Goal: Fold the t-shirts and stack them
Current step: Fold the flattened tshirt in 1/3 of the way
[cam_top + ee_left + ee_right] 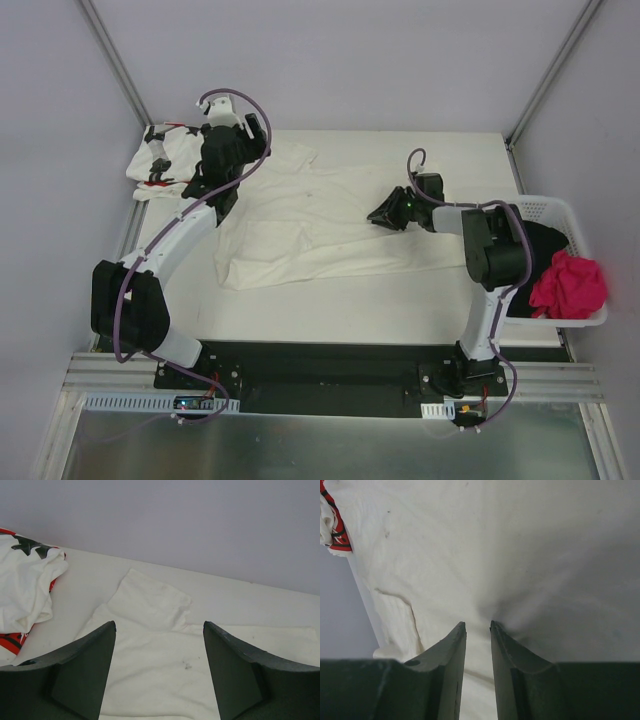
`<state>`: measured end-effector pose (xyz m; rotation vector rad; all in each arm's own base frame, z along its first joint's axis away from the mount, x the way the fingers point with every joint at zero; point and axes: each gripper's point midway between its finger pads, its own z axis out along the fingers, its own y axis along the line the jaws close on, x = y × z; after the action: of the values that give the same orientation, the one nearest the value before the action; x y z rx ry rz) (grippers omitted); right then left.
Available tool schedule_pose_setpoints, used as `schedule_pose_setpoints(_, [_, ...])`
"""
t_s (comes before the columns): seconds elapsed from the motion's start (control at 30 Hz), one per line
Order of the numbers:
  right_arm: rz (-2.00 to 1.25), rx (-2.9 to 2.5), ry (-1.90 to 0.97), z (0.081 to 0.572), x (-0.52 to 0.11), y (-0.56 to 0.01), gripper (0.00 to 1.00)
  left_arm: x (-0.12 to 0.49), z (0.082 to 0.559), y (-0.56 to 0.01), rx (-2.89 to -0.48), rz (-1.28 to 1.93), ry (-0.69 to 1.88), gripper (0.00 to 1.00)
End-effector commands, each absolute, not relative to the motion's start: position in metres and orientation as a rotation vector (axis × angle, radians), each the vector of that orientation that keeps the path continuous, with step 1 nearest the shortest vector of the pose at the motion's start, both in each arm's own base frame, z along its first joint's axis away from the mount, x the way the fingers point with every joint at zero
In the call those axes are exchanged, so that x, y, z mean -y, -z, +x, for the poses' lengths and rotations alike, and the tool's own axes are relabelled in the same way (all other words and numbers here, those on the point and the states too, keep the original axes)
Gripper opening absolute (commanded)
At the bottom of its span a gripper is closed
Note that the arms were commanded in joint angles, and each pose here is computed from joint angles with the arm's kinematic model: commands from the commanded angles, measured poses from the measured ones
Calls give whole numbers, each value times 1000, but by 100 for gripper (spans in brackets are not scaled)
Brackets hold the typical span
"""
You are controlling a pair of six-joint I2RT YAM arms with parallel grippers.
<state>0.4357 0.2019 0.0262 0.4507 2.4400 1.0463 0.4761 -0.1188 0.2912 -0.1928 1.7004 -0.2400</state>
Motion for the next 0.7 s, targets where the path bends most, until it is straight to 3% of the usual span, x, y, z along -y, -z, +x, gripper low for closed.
schedule_pose_setpoints(0.0, [511,-2482,-965,409,-182,-21,30,110,477,-340,-1580,-189,250,70])
schedule_pose_setpoints(0.33, [534,-2525,-906,353,-164,-18,31,108,475,-342,-1569,-184,250,70])
schedule_pose_setpoints(0.53, [501,-2484,-937,368,-167,-40,32,110,491,-317,-1613,-173,238,71])
schedule_pose_setpoints(0.67, [430,-2393,-980,393,-173,-85,33,115,513,-291,-1642,-125,256,71])
